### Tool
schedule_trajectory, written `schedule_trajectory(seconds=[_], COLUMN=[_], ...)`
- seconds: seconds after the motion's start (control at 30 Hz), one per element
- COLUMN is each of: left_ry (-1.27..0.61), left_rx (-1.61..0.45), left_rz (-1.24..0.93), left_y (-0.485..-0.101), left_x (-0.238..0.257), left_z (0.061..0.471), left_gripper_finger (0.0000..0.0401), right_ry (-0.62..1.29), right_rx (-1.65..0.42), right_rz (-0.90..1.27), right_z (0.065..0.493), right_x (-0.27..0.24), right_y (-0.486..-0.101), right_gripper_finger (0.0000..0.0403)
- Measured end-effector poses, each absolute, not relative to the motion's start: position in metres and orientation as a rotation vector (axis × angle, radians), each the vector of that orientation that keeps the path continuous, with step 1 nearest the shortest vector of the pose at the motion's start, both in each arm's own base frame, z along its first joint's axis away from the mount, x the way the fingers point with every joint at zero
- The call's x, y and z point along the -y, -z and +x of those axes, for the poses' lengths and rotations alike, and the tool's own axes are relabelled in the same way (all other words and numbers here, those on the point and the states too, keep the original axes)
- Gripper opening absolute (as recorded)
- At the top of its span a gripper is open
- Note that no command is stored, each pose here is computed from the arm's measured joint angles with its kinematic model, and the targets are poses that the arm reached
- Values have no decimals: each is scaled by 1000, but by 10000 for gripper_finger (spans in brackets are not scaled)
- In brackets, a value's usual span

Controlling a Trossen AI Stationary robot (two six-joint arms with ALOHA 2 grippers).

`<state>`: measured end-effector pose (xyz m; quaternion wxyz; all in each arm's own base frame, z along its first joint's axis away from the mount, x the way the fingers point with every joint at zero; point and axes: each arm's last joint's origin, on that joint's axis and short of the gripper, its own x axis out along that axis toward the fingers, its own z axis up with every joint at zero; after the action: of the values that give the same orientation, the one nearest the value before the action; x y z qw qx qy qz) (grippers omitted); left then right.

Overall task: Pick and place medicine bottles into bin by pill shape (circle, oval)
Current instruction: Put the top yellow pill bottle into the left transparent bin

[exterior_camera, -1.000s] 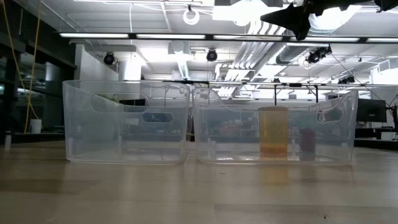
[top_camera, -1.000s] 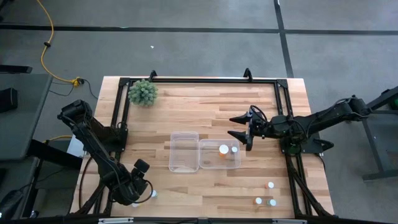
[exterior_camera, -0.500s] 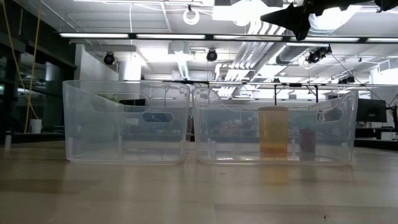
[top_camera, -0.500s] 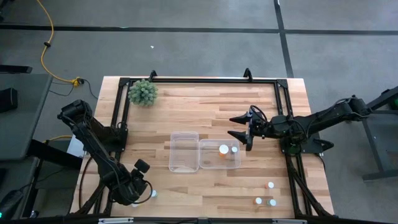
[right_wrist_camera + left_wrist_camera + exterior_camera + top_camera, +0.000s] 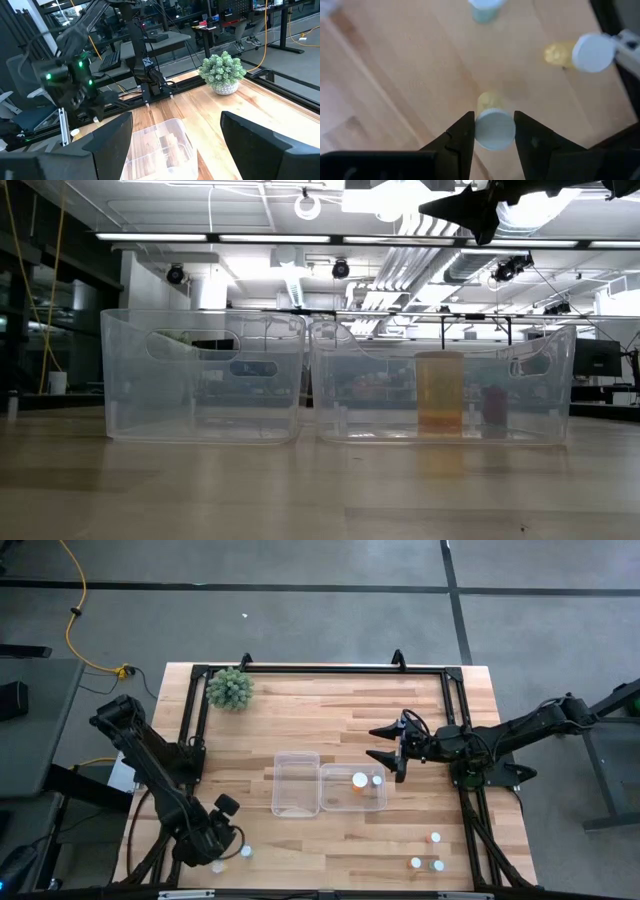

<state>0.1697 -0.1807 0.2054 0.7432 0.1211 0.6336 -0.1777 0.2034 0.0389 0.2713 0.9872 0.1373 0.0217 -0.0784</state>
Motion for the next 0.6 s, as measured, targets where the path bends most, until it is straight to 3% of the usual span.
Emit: schedule_trajectory(seconds=[0.4, 0.6], left_ry=[245, 113], left_rx=[-1074, -898], left_rz=[-3, 38], left_y=[-320, -371], left_x=[106, 67], left_z=[182, 210], left_gripper_finger=[110, 111], right_ry=[158, 158], right_rx=[-46, -46], right_rz=[275, 286], right_z=[203, 203], right_x=[-39, -39], right_y=[-271, -271], right_gripper_finger=[293, 293])
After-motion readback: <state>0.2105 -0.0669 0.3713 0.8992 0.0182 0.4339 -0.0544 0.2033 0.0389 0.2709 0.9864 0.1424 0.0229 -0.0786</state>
